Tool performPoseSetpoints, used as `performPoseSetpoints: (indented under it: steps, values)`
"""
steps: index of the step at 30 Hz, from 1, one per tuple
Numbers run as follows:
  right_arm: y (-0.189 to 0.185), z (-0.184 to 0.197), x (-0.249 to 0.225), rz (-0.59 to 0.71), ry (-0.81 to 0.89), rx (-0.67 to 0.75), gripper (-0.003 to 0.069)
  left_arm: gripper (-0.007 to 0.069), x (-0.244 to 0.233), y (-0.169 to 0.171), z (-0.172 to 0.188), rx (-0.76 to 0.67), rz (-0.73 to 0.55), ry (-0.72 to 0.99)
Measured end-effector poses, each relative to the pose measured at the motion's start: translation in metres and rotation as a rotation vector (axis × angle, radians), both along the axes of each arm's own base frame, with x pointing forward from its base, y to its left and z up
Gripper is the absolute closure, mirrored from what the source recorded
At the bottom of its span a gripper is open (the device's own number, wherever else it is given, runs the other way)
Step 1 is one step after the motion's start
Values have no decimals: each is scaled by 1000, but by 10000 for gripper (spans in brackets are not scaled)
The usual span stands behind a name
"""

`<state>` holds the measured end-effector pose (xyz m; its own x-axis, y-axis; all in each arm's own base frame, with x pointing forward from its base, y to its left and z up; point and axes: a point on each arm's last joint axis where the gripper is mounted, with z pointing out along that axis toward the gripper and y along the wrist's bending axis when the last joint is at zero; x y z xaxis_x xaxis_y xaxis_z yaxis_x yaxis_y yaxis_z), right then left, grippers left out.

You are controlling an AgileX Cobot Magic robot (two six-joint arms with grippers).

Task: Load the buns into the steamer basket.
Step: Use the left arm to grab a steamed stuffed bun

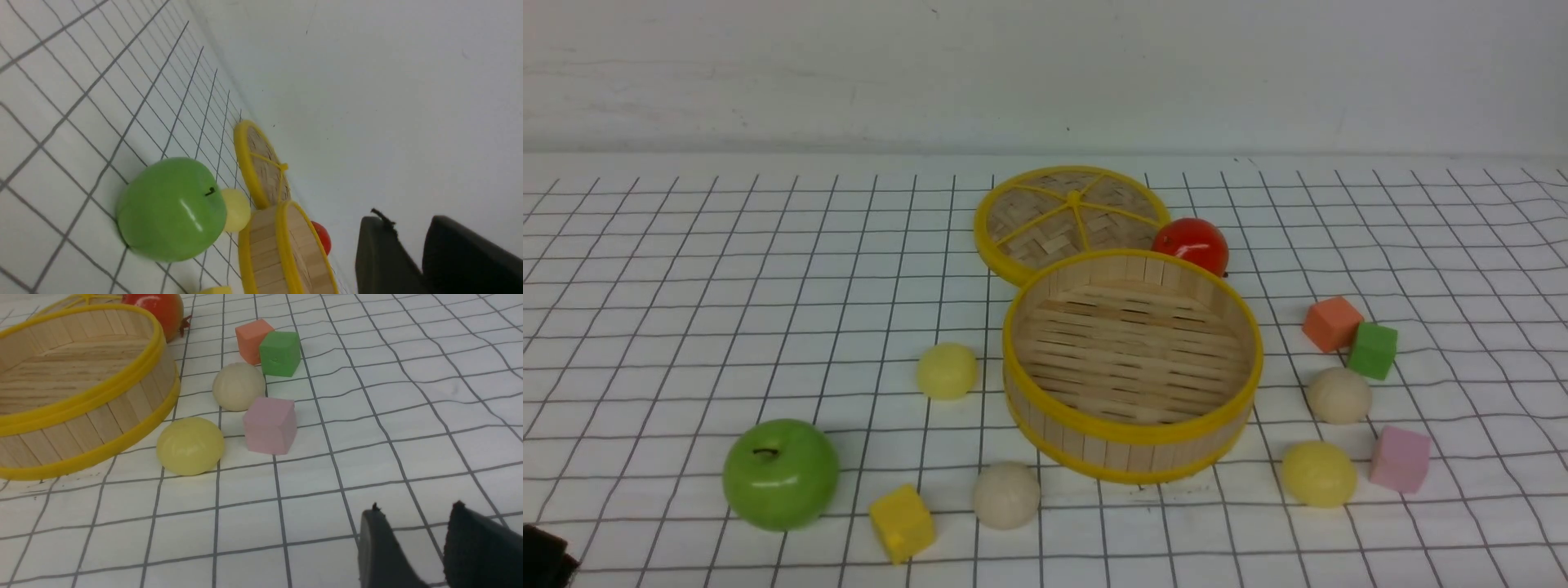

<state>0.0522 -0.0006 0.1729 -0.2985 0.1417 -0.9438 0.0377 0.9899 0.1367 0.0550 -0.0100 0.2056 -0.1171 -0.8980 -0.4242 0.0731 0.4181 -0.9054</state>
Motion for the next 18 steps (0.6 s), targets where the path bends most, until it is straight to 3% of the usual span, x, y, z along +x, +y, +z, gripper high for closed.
performPoseSetpoints:
  steps: [5, 7, 13, 18]
  values:
    - [0, 0, 0, 0, 0, 0, 418, 554, -17, -13, 56, 203, -148, -59]
    - [0, 0, 0, 0, 0, 0, 418, 599, -18, -20, 83, 374, -242, 1]
    - [0, 0, 0, 0, 0, 0, 418, 627, 21, -27, 106, 655, -523, 491]
    - [0, 0, 0, 0, 0, 0, 418, 637, 77, -24, 102, 745, -585, 739]
